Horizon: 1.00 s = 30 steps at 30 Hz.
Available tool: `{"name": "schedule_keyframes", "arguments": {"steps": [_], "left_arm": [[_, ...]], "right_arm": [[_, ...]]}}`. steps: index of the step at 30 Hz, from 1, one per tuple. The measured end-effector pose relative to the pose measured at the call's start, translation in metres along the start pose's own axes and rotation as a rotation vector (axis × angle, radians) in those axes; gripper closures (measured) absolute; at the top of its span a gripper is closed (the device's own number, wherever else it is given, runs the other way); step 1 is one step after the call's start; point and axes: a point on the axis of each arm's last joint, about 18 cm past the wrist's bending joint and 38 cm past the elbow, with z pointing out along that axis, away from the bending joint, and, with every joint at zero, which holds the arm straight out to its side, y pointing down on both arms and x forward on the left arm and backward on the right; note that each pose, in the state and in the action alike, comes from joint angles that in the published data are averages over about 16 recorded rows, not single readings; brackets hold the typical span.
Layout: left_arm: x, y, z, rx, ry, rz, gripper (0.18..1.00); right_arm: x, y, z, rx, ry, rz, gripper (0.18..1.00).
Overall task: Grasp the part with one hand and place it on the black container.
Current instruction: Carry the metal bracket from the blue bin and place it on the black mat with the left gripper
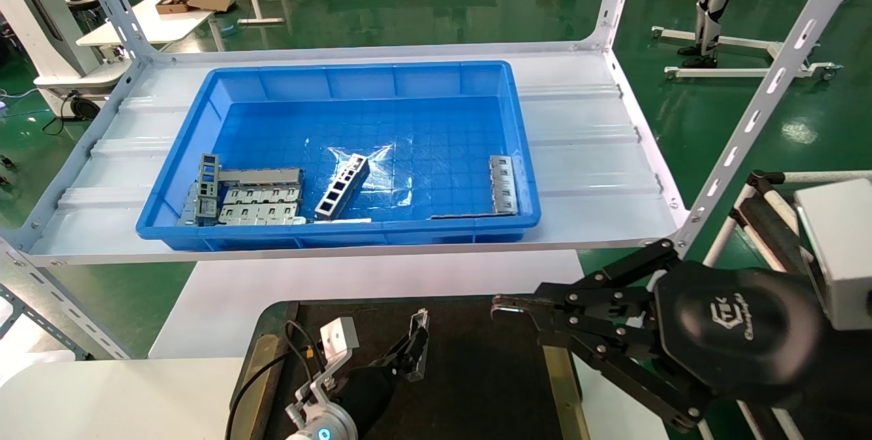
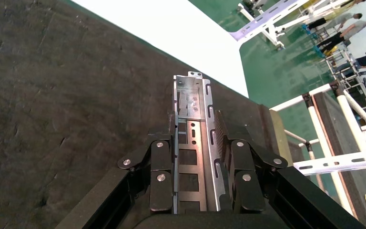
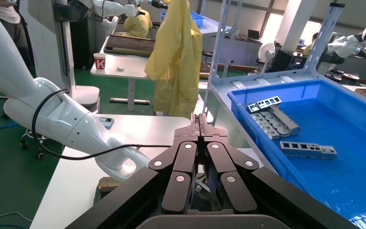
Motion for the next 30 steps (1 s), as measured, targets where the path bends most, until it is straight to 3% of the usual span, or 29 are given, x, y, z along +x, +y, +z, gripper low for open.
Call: {"name": "schedule_keyframes", "arguments": {"steps": [30], "left_arm": [[-0.004, 0.015, 0.004, -0.041, -0.046, -0.032, 0.818]], "right_arm": [[0.000, 0.000, 0.000, 0.000, 0.000, 0.000, 0.967]]}}
